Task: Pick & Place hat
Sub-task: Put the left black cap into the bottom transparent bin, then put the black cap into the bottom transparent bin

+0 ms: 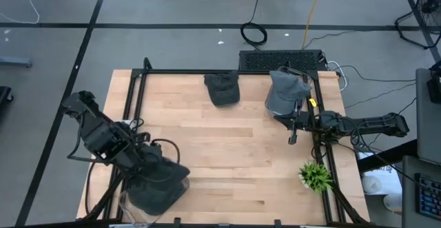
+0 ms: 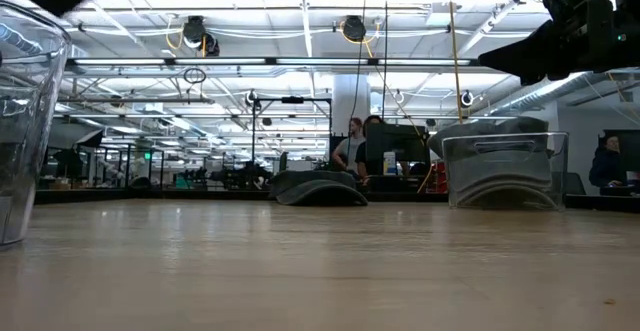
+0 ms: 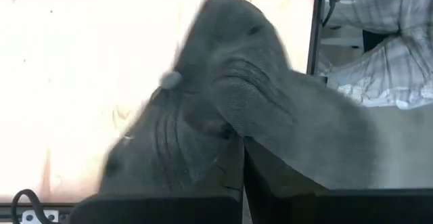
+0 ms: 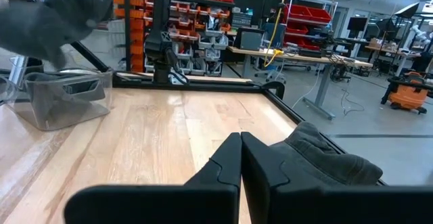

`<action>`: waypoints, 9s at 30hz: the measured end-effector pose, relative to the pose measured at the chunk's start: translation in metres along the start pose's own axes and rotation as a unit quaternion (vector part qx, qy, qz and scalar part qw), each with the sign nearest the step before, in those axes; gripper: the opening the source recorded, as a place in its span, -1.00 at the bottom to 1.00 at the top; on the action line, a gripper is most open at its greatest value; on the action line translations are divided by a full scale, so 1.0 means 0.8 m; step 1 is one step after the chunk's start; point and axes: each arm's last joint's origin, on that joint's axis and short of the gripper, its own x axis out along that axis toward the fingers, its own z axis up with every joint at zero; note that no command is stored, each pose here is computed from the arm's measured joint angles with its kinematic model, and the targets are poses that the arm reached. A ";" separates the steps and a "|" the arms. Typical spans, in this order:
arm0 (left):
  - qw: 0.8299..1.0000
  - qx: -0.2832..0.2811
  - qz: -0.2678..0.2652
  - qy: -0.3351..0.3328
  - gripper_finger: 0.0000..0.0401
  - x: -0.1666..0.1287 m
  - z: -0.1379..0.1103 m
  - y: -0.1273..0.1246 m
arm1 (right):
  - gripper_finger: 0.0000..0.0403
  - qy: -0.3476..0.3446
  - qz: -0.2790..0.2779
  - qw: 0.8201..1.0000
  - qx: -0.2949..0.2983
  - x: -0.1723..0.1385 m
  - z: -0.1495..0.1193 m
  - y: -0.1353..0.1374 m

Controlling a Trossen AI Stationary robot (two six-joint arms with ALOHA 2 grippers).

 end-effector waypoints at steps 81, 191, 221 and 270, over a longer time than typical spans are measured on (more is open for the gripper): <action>0.994 0.057 0.022 0.086 -0.98 0.078 -0.054 -0.068 | -1.00 0.000 0.000 1.000 0.000 0.000 0.000 0.000; 0.951 -0.302 -0.042 0.048 -0.97 0.145 -0.096 0.000 | -1.00 0.000 0.000 1.000 0.000 0.000 0.000 0.000; 0.870 -0.126 0.111 -0.463 -0.27 0.071 0.127 0.312 | -1.00 0.000 0.000 1.000 0.000 0.000 0.000 0.000; 0.981 -0.129 0.120 -0.076 -0.58 0.242 0.252 0.520 | -1.00 0.000 0.000 1.000 0.000 0.000 0.000 0.000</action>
